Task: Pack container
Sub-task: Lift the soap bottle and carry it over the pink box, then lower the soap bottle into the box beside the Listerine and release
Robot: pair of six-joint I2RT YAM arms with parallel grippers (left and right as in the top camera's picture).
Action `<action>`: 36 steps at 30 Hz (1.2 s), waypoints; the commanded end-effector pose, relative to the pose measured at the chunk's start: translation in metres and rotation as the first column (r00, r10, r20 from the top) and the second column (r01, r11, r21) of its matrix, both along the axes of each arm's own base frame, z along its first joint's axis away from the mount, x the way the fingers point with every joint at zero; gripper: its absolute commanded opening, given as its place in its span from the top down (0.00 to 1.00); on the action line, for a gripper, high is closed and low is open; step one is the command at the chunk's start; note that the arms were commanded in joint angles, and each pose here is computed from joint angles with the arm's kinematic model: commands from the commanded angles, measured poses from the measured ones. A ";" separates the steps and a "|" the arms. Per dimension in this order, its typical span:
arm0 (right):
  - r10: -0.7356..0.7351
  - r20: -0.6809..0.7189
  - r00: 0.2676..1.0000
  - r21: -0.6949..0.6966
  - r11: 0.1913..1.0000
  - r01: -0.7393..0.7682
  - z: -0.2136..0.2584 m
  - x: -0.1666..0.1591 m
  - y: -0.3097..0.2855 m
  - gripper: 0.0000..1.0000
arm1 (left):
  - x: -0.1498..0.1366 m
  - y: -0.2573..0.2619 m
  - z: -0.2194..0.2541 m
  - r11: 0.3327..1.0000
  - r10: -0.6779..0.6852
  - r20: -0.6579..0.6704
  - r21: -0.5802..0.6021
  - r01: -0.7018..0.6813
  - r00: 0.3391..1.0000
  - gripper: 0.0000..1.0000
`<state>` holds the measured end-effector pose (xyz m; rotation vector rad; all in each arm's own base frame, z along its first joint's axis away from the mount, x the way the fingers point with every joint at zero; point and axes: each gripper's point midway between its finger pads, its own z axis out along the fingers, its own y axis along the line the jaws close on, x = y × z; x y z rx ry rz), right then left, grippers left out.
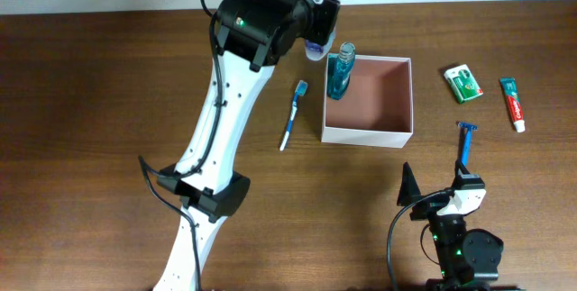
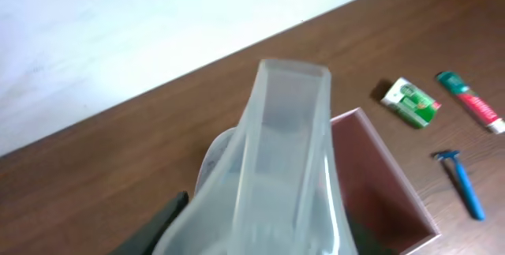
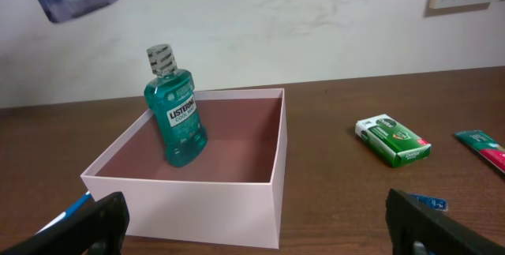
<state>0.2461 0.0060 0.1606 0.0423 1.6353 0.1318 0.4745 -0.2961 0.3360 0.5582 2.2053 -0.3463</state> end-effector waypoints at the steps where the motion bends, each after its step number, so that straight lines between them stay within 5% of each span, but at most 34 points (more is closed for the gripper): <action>1: -0.001 -0.003 1.000 0.001 1.000 0.001 -0.002 0.000 0.000 0.01 | -0.020 -0.008 0.049 0.995 -0.008 0.083 -0.097 0.016 0.997 0.60; 17: -0.001 -0.004 1.000 0.001 1.000 0.001 -0.002 0.000 0.000 0.01 | -0.050 -0.087 0.049 0.979 -0.147 0.129 -0.125 0.163 0.981 0.60; 36: -0.001 -0.004 1.000 0.001 1.000 0.001 -0.002 0.000 0.000 0.01 | -0.005 -0.120 -0.050 0.992 -0.113 0.049 -0.059 0.116 0.992 0.60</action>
